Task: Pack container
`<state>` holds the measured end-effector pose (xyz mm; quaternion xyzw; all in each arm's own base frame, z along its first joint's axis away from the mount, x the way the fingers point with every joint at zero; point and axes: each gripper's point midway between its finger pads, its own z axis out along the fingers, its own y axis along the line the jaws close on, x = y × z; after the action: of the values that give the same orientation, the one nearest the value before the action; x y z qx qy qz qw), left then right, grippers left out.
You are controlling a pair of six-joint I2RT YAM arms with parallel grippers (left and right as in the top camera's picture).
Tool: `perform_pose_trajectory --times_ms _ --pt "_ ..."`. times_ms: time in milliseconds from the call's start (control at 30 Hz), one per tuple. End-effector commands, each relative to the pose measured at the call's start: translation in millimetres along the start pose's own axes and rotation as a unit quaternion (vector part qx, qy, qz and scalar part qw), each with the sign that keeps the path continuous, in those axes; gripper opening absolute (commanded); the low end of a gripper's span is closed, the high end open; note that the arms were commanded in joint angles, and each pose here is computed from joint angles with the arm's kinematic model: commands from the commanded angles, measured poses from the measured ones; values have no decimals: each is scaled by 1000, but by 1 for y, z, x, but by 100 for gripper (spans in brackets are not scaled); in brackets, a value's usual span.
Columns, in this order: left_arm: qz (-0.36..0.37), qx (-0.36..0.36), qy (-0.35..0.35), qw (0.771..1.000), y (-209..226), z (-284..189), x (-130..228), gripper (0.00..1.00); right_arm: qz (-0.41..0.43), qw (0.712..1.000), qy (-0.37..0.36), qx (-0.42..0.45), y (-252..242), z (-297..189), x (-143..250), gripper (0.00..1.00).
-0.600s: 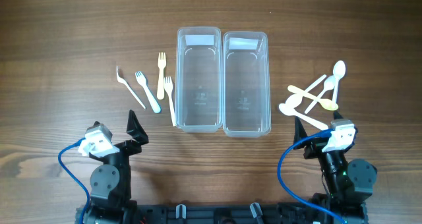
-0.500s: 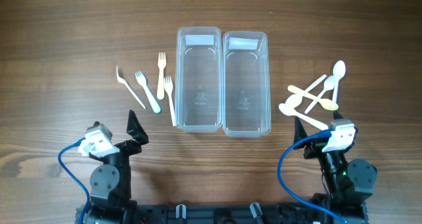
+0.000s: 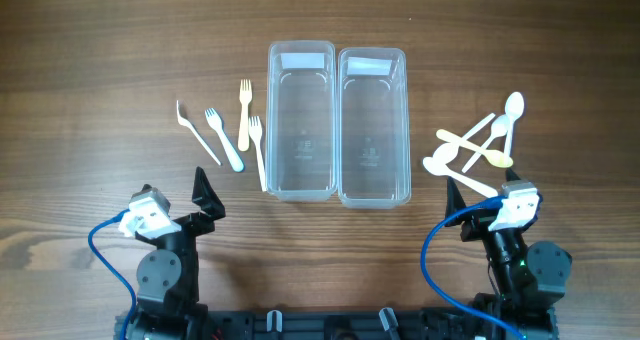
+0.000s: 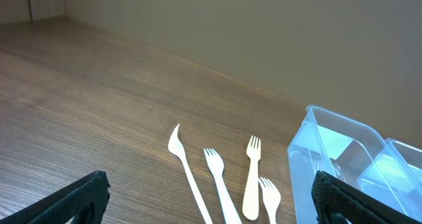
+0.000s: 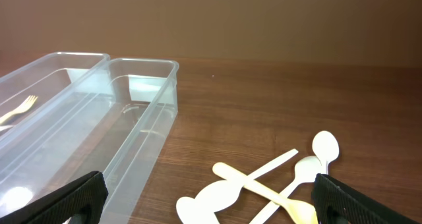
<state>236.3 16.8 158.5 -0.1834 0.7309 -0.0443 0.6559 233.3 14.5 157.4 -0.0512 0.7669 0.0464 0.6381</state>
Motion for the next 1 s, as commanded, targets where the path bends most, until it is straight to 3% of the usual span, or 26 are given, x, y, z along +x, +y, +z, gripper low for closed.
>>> perform_pose_trajectory --times_ms 0,967 --pt "-4 1 -1 1000 1 1 1 100 10 1000 1 -5 2 1 3 100" --pt "0 -2 0 1000 2 1 2 100 14 999 -5 -35 12 0 0 100"
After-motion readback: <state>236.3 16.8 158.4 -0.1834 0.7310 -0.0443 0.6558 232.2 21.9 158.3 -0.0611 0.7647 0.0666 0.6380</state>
